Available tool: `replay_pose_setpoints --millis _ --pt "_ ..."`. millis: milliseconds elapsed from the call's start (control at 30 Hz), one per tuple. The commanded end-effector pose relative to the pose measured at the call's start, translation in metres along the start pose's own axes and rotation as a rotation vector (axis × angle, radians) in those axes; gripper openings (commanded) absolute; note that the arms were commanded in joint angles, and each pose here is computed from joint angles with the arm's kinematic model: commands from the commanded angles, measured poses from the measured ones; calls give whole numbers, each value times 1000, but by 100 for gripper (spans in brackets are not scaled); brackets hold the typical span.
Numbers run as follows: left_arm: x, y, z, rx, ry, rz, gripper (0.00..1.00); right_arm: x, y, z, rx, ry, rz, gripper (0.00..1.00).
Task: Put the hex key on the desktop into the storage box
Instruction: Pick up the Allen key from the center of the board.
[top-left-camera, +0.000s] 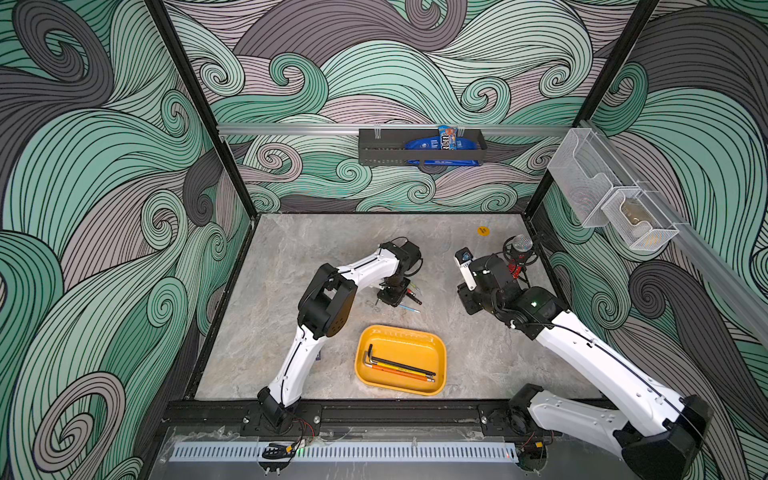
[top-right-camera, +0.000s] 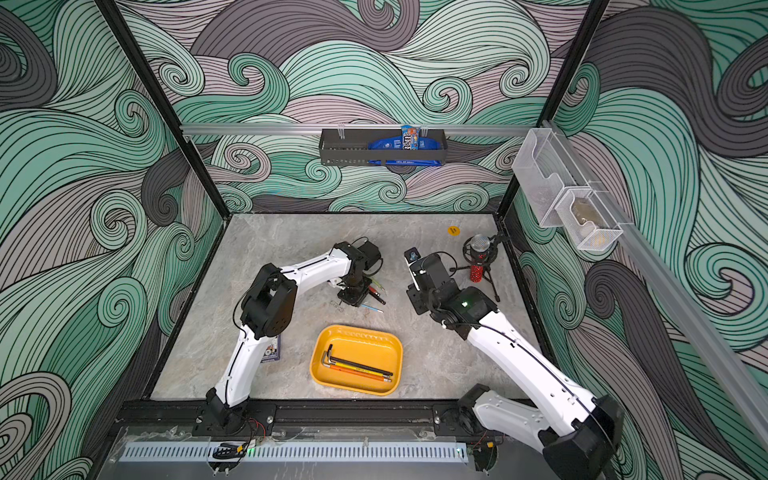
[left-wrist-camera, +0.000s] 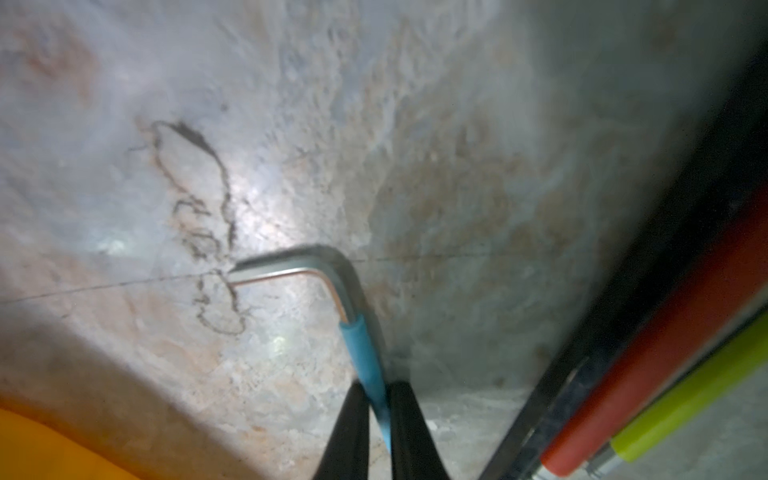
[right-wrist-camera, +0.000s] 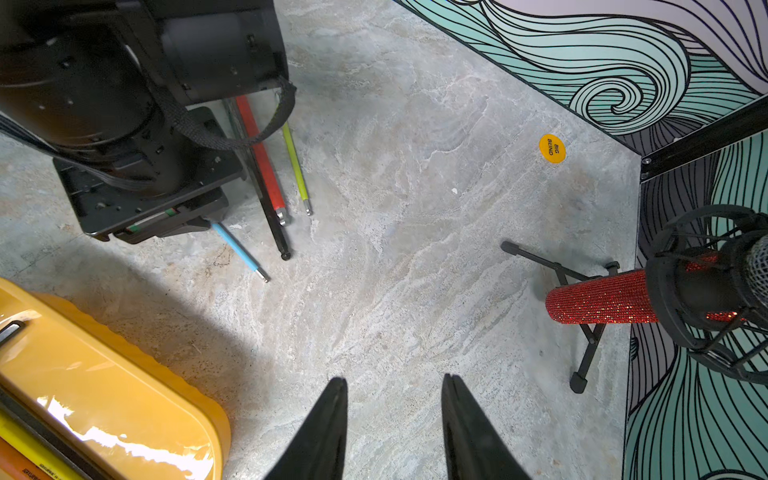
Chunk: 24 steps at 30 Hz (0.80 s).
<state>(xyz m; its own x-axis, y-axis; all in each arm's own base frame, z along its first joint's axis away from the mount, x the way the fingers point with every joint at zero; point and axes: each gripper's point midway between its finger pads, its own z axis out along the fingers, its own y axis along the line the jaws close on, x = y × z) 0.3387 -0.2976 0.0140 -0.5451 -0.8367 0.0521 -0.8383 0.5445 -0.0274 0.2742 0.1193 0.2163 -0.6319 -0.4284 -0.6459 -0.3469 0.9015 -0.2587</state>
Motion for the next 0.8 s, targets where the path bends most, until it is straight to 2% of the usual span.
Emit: replay_pose_setpoints --millis 0,133,400,767 --pt "-16 16 27 -52 -68 -25 10 -1 1 -5 -7 -18 1 41" --pt "-18 18 26 -35 -82 -27 0 -2 1 -6 -10 -20 3 41" --pt "-19 19 11 7 -82 -59 0 0 3 -4 -22 -15 0 40" --pt "-5 0 -48 105 -19 -87 0 0 5 -6 -32 -20 -3 39"
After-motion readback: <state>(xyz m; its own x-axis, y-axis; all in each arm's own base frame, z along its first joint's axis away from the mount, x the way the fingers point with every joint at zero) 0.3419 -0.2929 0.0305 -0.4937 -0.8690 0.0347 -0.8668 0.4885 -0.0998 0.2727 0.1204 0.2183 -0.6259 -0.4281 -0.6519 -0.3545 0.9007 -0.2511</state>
